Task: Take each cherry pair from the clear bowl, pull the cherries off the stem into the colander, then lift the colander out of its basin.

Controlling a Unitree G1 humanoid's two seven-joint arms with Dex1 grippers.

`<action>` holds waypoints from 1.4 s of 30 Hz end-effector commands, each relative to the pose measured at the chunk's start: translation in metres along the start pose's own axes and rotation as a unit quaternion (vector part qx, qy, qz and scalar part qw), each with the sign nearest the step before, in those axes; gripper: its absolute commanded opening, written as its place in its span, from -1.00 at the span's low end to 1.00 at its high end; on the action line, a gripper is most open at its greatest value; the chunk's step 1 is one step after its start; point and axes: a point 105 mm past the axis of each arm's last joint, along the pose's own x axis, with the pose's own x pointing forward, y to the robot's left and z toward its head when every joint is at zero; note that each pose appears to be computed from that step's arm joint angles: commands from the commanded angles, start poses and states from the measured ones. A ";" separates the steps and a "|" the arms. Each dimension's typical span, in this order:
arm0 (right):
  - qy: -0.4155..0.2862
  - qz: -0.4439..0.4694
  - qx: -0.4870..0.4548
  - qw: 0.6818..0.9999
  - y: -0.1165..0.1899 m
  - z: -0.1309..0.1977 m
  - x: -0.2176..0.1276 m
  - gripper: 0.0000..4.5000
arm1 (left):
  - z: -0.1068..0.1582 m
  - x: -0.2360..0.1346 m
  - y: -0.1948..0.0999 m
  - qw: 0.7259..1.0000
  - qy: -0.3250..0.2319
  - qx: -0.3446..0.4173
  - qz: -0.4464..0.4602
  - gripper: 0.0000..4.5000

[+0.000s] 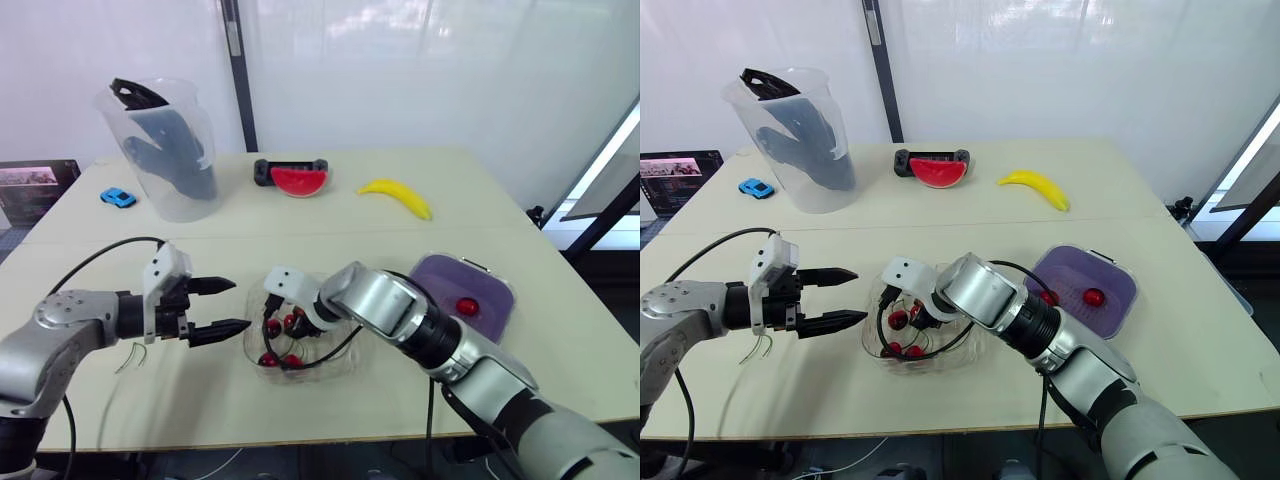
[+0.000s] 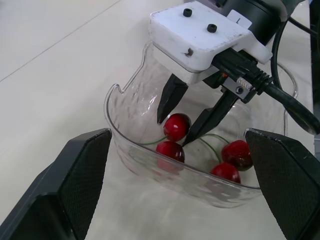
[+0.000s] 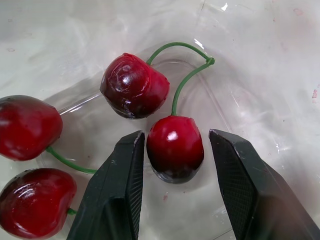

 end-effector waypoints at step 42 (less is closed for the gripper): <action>-0.270 -0.374 -0.417 0.783 -0.059 0.046 -0.136 -0.61 | 0.114 -0.005 0.034 0.953 -0.285 -0.107 -0.009 1.00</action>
